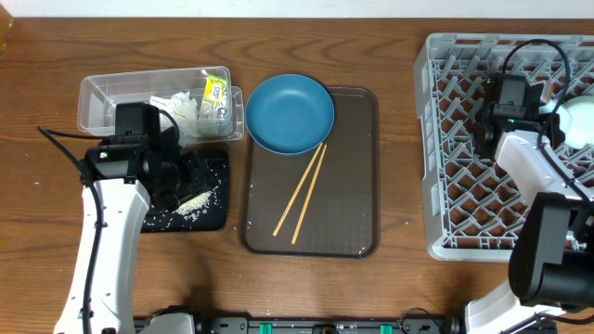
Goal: Sort waste into correct bins and load items into the dishwasher rack
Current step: 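Lift the bowl with the right gripper and set it in the rack, then move the right gripper to the blue plate and grasp its rim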
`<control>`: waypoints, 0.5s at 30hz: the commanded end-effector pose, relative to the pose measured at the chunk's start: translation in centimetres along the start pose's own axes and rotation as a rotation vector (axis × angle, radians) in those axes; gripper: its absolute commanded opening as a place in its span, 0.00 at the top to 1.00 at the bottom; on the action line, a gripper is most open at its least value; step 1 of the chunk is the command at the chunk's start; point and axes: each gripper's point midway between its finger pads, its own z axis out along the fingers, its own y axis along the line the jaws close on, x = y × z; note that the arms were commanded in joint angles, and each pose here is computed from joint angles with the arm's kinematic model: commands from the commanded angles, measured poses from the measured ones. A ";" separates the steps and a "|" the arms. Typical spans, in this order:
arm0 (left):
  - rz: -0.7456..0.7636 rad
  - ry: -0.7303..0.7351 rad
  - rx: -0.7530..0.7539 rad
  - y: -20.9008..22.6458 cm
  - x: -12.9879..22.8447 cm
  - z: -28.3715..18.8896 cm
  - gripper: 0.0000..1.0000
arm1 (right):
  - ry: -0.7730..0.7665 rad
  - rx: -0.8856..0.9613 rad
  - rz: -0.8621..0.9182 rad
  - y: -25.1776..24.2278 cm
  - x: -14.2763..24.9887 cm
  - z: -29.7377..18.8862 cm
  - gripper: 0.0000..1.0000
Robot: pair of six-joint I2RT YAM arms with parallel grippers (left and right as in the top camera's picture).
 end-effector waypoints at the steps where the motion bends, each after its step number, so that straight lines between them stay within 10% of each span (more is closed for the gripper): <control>1: 0.003 -0.012 -0.011 0.2 -0.1 -0.3 0.48 | -0.026 -0.001 0.039 -0.1 -0.5 -1.2 0.96; 5: 0.003 -0.011 -0.011 0.2 -0.1 -0.3 0.48 | -0.080 -0.020 0.140 -2.0 -1.5 -3.0 0.91; 10: 0.003 -0.012 -0.011 0.2 -0.1 -0.3 0.48 | -0.226 -0.291 0.222 -2.0 -3.8 -6.5 0.51; 15: 0.003 -0.012 -0.011 0.2 -0.1 -0.3 0.48 | -0.335 -0.601 0.232 -0.2 -4.6 -11.2 0.54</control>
